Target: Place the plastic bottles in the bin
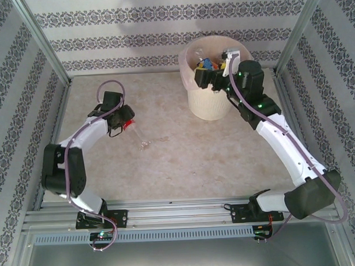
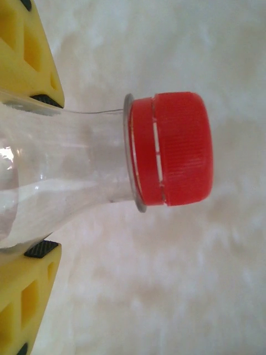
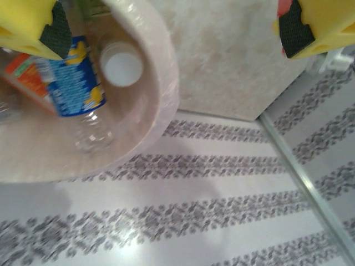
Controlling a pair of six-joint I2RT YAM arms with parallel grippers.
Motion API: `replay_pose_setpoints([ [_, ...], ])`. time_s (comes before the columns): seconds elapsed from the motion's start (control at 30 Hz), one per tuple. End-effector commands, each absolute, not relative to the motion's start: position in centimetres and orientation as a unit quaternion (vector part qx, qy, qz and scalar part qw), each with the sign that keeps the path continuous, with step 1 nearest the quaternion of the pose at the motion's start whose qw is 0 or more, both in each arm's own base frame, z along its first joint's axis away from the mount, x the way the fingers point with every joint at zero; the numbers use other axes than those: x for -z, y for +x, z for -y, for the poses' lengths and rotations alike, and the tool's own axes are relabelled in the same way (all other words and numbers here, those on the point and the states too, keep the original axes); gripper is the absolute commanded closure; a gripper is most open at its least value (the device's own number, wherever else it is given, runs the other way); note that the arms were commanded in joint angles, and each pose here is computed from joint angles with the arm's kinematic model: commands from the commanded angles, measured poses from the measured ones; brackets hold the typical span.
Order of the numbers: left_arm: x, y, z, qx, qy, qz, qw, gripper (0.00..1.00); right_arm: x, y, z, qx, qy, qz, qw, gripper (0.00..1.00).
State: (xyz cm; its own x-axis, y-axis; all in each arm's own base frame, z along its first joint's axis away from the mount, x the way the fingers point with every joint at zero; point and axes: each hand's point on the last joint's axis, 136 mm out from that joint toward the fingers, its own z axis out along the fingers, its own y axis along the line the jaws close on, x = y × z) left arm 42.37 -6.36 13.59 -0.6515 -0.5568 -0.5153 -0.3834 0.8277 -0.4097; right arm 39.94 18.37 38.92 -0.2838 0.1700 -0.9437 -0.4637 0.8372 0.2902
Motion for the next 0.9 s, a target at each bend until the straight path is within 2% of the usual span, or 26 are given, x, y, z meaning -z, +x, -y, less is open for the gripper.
replay_pose_setpoints([
  [0.0, -21.3, 43.9, 10.2, 0.188, -0.169, -0.871, 0.42, 0.54, -39.3, 38.1, -21.2, -0.325, -0.137, -0.73, 0.585, 0.02],
  [0.4, -36.2, 43.5, 20.9, 0.367, -0.004, -0.763, 0.533, 0.54, -34.7, 33.8, -28.9, -0.427, -0.256, -0.726, 0.474, 0.02],
  [0.57, -38.7, 43.2, 23.7, 0.408, 0.031, -0.733, 0.543, 0.54, -33.9, 33.1, -31.3, -0.471, -0.267, -0.724, 0.427, 0.02],
  [0.87, -39.4, 43.5, 26.8, 0.472, 0.057, -0.708, 0.522, 0.54, -32.5, 33.6, -33.1, -0.485, -0.272, -0.728, 0.4, 0.02],
])
